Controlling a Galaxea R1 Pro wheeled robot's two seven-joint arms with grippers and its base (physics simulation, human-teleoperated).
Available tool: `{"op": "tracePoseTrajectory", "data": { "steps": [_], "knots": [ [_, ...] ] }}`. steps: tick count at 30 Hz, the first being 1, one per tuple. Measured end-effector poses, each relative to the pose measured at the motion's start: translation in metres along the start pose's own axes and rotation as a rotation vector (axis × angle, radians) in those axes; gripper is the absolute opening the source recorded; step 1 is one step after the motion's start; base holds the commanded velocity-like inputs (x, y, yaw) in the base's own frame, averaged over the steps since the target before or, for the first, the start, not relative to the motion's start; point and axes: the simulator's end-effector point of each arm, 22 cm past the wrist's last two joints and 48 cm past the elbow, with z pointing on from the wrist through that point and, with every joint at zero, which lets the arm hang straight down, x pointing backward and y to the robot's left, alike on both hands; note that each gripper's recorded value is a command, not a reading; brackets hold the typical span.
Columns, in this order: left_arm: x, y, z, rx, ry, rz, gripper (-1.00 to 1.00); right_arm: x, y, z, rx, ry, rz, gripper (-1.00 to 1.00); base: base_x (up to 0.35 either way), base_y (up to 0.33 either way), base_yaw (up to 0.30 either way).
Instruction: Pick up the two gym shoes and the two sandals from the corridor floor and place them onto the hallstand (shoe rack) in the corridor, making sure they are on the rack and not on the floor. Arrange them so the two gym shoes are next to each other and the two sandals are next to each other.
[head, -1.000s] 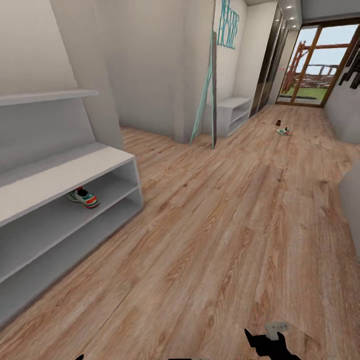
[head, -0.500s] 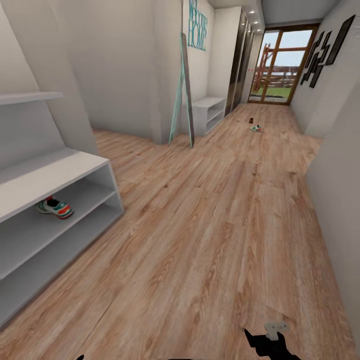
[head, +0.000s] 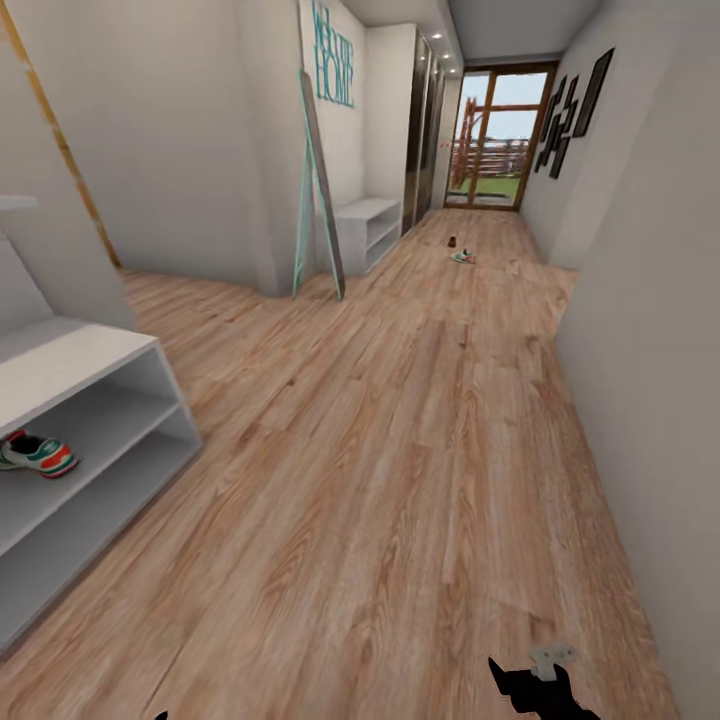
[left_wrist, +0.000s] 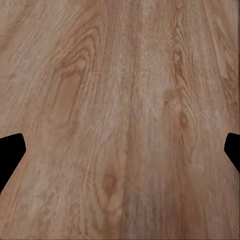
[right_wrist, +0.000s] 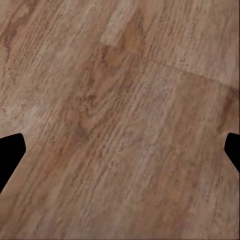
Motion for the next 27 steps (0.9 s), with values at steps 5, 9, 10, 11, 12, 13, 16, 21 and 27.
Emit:
{"op": "tracePoseTrajectory", "data": {
  "steps": [5,9,10,11,12,13,16,21,27],
  "knots": [
    [-0.001,0.0,0.0,0.0,-0.004,0.001,1.0,-0.002,0.0,0.0,0.0,-0.005,0.0,1.0,0.311,0.0,-0.281],
    [-0.003,0.0,0.0,0.001,-0.006,0.001,1.0,-0.004,0.0,-0.001,-0.001,-0.008,0.0,1.0,0.328,0.0,-0.281],
    [-0.003,0.0,0.0,0.001,-0.007,0.002,1.0,-0.004,0.001,-0.001,-0.001,-0.009,0.0,1.0,0.333,0.0,-0.28],
    [-0.003,0.0,0.0,0.001,-0.008,0.002,1.0,-0.005,0.001,-0.001,0.0,-0.01,0.0,1.0,0.335,0.0,-0.28],
    [-0.003,-0.001,0.0,0.001,-0.008,0.001,1.0,-0.005,0.001,-0.001,-0.001,-0.01,0.0,1.0,0.336,0.0,-0.28],
    [-0.003,-0.001,0.0,0.001,-0.008,0.002,1.0,-0.006,0.001,-0.001,-0.001,-0.012,0.0,1.0,0.337,0.0,-0.28],
    [-0.004,-0.001,0.0,0.001,-0.011,0.002,1.0,-0.007,0.001,-0.001,-0.001,-0.014,0.0,1.0,0.337,0.0,-0.28],
    [-0.006,-0.001,0.0,0.001,-0.015,0.003,1.0,-0.009,0.002,-0.001,-0.002,-0.018,-0.001,1.0,0.337,0.0,-0.277],
    [-0.008,-0.001,0.0,0.002,-0.019,0.005,1.0,-0.011,0.003,-0.002,-0.004,-0.022,-0.002,1.0,0.338,0.0,-0.185]
  ]
}}
